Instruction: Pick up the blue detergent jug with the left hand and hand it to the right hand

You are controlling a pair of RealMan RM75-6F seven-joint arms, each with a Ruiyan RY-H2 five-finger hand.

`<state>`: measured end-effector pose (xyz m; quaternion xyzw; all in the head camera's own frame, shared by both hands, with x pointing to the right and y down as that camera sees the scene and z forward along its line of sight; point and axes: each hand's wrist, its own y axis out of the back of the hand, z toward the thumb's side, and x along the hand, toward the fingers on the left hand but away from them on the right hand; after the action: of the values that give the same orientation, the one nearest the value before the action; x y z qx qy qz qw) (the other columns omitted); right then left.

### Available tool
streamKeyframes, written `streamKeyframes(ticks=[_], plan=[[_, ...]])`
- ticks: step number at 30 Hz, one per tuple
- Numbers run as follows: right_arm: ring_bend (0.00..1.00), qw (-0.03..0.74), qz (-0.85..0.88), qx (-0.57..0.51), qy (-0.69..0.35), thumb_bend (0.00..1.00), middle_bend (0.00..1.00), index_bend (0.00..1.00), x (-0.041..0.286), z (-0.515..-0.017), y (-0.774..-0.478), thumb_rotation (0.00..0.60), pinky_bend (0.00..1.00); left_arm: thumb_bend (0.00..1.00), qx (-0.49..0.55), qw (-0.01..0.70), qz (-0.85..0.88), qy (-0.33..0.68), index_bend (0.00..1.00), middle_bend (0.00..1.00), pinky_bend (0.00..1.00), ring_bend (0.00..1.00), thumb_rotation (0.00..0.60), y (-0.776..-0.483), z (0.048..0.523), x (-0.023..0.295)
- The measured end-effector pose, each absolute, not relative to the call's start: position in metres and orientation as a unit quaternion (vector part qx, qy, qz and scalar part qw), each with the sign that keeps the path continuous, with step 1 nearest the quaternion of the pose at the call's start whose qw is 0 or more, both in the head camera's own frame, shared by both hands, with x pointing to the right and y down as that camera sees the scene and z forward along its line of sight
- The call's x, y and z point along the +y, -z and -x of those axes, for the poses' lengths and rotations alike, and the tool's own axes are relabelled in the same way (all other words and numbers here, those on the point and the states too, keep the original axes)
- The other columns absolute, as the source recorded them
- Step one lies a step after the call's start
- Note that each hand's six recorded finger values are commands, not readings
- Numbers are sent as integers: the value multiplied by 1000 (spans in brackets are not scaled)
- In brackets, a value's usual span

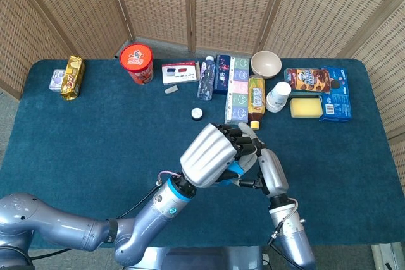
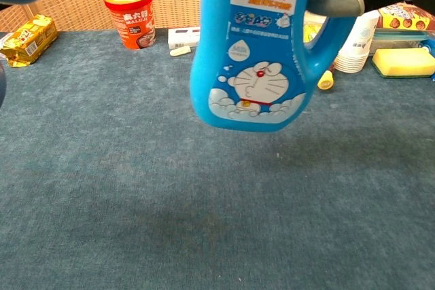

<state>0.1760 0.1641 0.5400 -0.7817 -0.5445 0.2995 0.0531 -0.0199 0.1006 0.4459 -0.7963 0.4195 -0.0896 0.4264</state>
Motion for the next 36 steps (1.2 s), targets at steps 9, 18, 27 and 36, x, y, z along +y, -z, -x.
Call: streamKeyframes(ticks=[9, 18, 27, 36], plan=[[662, 27, 797, -535, -279, 731, 827, 730, 167, -178, -538, 600, 845, 455, 426, 428, 791, 94, 758, 749, 784, 670, 600, -448, 25, 97], [659, 45, 798, -530, -284, 740, 827, 733, 167, -190, -536, 600, 848, 419, 416, 420, 800, 99, 500, 494, 750, 449, 600, -454, 30, 97], [654, 51, 795, -532, -287, 740, 827, 735, 166, -192, -537, 600, 848, 78, 395, 420, 810, 108, 21, 43, 312, 75, 600, -449, 37, 97], [648, 54, 792, -531, -296, 745, 827, 737, 170, -194, -541, 600, 848, 0, 391, 422, 809, 121, 0, 0, 264, 34, 600, -437, 51, 97]])
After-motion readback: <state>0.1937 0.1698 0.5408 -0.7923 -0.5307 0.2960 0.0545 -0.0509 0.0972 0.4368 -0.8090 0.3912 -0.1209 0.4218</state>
